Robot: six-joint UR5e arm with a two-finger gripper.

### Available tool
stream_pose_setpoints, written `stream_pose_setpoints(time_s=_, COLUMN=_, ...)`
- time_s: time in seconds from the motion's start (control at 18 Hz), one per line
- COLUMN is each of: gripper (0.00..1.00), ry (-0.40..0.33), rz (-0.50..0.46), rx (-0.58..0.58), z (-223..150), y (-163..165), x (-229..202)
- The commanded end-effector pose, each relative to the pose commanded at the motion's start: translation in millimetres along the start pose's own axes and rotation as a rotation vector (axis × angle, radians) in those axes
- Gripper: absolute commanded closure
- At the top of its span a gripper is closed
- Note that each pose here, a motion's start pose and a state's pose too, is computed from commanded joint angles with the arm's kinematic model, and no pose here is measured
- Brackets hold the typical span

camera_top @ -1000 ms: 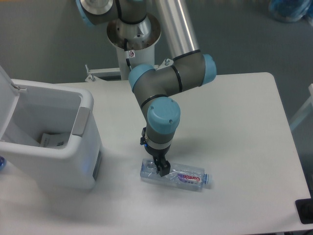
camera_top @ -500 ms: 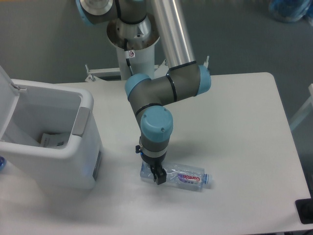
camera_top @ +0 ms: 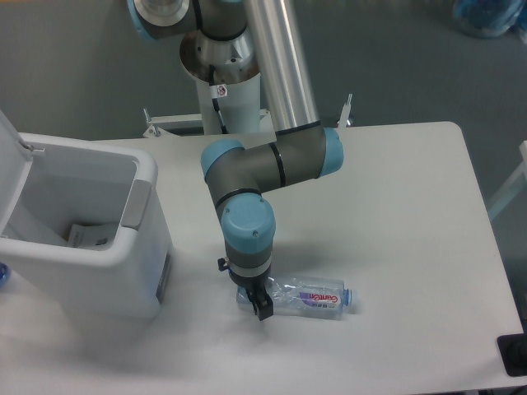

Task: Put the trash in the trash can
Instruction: 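Close the gripper around the bottle's middle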

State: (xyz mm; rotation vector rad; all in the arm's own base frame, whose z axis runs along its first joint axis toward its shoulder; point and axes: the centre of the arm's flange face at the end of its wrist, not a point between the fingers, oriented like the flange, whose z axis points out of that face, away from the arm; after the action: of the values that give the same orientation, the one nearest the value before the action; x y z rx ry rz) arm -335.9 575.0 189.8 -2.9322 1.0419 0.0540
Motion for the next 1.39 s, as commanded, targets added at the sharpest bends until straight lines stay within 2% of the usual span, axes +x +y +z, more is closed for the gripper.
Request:
stream_pose_setpoints(time_s=0.22, gripper=0.29, ry=-0.014, rz=-0.049, rx=0.002, z=-4.5, y=-1.0, x=-6.2)
stream_pose_setpoints(time_s=0.78, gripper=0.33, ry=-0.074, rz=-0.095, rx=0.026, z=-34.5, y=-5.0, x=-22.7)
stream_pose_setpoints(time_s=1.22, gripper=0.33, ry=-0.221, rz=-0.215, rx=0.187, z=-141.8, y=1.4, x=-40.9)
stream_pose_setpoints(time_s=1.39, gripper=0.33, ry=-0.267, rz=-0.340, rx=0.310, z=-193.0, y=7.6, x=-48.3)
